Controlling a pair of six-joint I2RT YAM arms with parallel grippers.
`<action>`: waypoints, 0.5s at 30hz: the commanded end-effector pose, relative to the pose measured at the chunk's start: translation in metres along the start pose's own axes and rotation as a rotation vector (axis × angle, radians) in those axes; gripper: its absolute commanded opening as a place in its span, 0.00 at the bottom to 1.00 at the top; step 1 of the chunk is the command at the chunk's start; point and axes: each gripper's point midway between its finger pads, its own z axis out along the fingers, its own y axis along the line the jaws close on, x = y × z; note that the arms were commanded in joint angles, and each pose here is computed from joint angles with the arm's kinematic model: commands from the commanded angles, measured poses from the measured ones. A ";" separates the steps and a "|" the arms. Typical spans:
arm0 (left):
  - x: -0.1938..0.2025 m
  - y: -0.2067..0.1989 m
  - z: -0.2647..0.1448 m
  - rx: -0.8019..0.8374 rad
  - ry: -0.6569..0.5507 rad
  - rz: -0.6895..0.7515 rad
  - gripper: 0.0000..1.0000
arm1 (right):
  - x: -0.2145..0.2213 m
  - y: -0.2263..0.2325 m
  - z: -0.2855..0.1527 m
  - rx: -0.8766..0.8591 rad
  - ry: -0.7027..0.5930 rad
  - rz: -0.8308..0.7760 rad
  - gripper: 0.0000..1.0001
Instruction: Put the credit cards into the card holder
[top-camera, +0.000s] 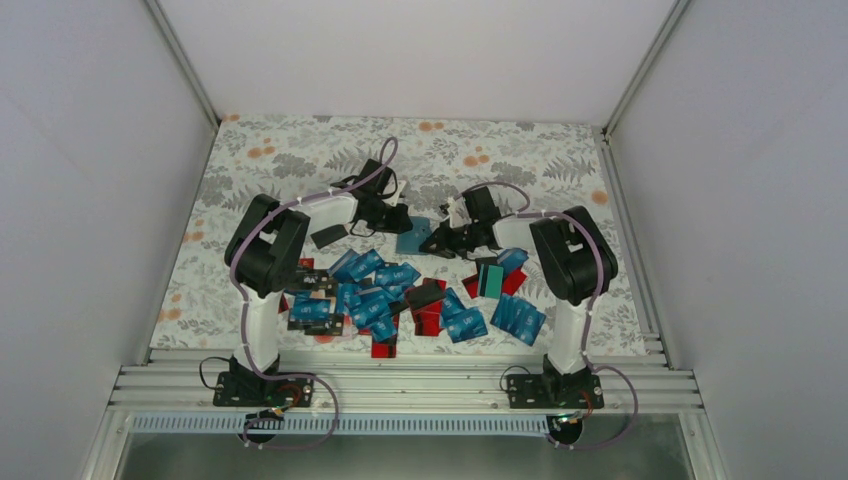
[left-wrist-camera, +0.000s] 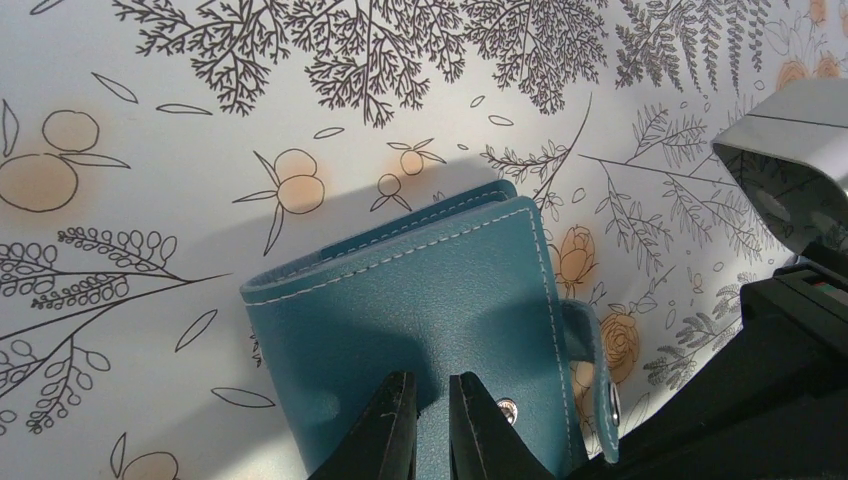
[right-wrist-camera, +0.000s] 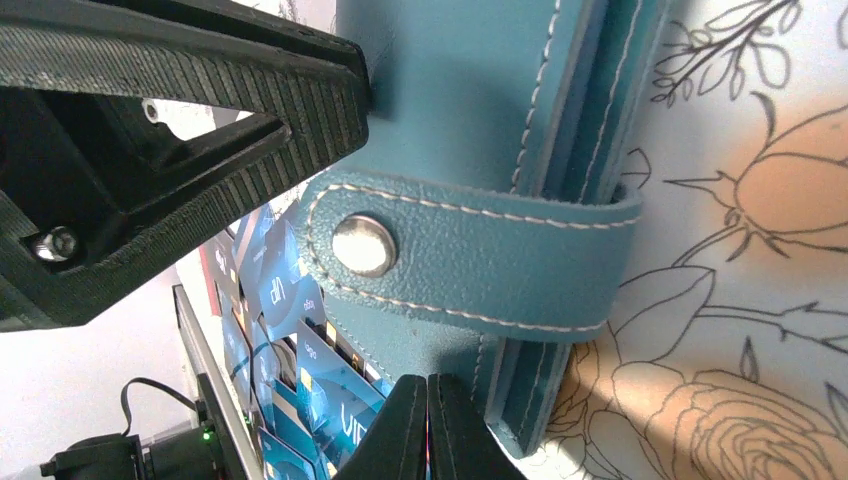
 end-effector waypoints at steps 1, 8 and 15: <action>0.004 0.003 0.000 -0.026 0.021 -0.007 0.11 | 0.007 -0.037 0.009 0.116 0.009 0.046 0.05; -0.014 -0.017 -0.017 0.036 -0.043 0.011 0.23 | 0.015 -0.051 0.012 0.154 0.029 0.064 0.04; -0.021 -0.032 -0.027 0.088 -0.061 0.018 0.29 | 0.016 -0.053 0.012 0.158 0.035 0.065 0.04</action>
